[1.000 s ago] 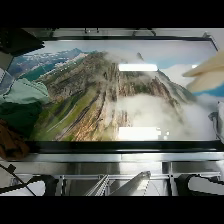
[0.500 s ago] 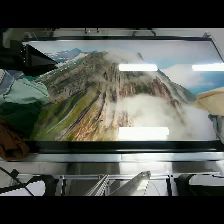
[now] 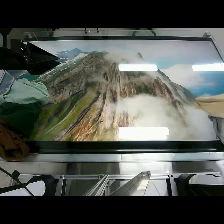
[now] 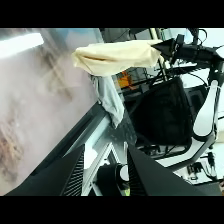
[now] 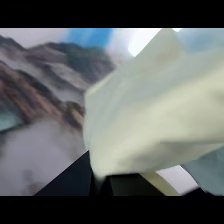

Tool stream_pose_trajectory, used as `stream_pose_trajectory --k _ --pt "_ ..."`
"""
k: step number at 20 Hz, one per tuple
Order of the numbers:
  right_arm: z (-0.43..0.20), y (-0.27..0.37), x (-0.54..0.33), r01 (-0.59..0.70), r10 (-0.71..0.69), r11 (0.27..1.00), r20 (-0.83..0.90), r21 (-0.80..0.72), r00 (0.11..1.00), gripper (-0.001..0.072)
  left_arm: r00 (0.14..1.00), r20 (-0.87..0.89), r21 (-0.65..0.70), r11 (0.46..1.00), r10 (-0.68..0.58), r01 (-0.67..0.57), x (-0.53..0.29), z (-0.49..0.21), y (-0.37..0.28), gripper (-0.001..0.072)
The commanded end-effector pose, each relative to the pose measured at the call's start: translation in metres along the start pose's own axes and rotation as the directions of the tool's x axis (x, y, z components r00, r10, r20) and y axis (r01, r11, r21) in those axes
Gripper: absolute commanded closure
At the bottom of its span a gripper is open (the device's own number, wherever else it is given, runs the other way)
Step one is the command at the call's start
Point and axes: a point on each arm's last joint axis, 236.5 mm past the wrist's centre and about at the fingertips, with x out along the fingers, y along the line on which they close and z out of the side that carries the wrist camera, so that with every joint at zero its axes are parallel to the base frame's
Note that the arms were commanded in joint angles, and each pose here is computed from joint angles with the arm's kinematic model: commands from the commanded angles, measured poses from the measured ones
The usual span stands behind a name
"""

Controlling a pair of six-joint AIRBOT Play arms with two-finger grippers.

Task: Fold the shirts.

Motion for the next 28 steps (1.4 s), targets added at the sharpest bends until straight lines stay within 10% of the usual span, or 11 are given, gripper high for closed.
stream_pose_trajectory --k 1,4,7,14,28 --pt "0.065 0.092 -0.025 -0.336 0.348 0.938 0.270 -0.091 0.898 0.0694 0.999 0.037 0.007 1.000 -0.019 0.019 0.000 0.009 -0.004 0.0432" --pt "0.102 0.130 -0.067 -0.434 0.478 0.878 0.417 -0.201 0.773 0.0694 0.999 0.037 0.007 1.000 -0.020 0.019 0.000 0.009 -0.004 0.0432" --pt "0.095 0.107 -0.050 -0.384 0.426 0.904 0.361 -0.186 0.830 0.0694 0.999 0.037 0.007 1.000 -0.019 0.019 0.000 0.009 -0.004 0.0432" --pt "0.013 -0.060 -0.005 0.217 -0.218 0.975 -0.002 -0.049 0.976 0.0694 0.999 0.029 0.007 1.000 -0.023 0.022 0.000 0.007 -0.005 0.0432" --pt "-0.109 -0.149 -0.006 0.543 -0.437 0.824 -0.427 0.164 0.792 0.0695 0.999 0.025 0.008 1.000 -0.023 0.023 0.000 0.006 -0.005 0.0431"
